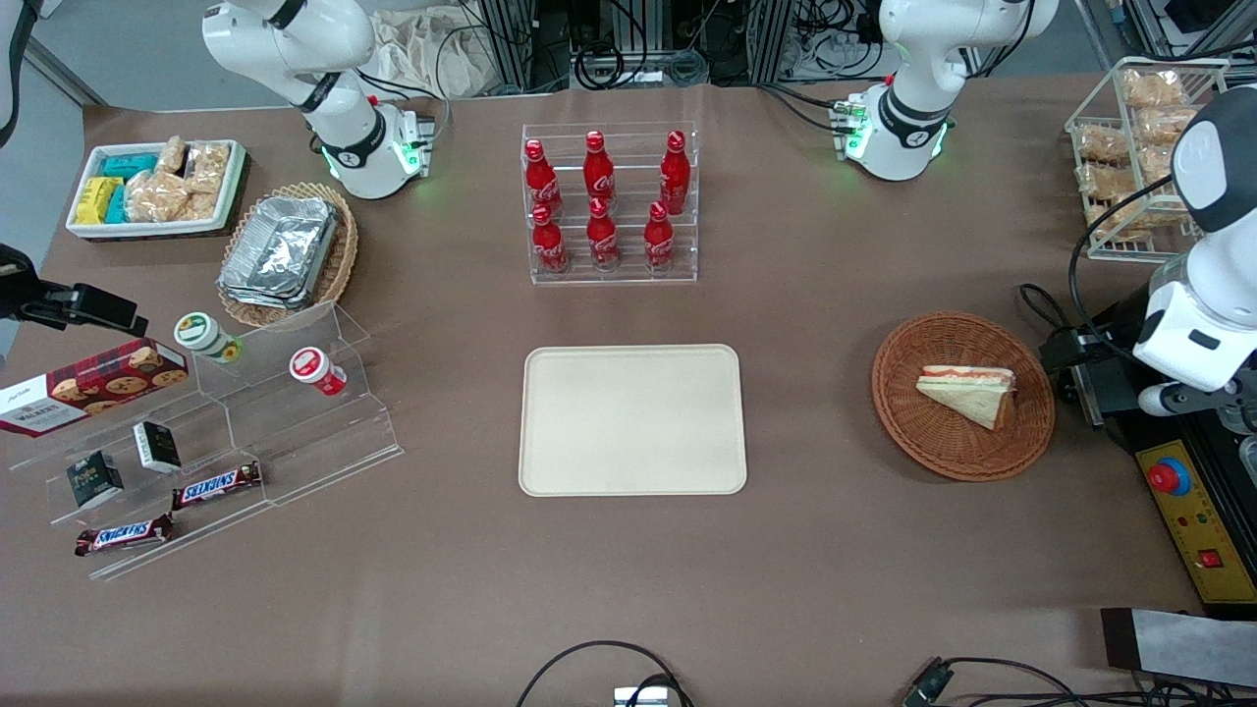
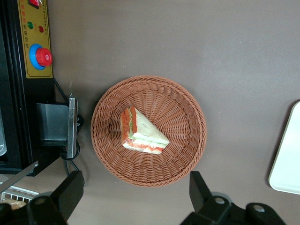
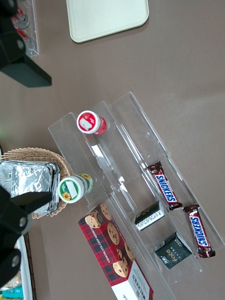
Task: Place sandwich from basket to tray
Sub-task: 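Lower the open left gripper over the sandwich in the wicker basket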
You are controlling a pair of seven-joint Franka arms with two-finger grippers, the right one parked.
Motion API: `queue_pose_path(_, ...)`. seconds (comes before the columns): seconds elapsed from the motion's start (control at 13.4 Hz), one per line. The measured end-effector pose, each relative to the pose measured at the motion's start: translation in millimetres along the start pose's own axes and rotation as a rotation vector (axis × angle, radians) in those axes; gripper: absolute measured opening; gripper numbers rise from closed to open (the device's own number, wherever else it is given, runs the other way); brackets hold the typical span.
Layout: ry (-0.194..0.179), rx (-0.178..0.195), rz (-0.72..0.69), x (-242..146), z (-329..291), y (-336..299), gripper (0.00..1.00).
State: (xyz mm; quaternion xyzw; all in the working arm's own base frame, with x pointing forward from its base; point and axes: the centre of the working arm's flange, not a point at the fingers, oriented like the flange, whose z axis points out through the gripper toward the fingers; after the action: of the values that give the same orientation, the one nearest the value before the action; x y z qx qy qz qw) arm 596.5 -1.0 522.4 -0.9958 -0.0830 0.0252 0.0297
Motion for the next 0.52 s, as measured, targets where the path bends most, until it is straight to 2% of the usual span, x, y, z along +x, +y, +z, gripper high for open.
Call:
queue_pose_path(0.37, 0.002, 0.0, -0.01, 0.8, -1.1, -2.0, 1.0)
queue_pose_path(0.52, -0.028, 0.007, -0.033, 1.3, 7.0, -5.2, 1.0)
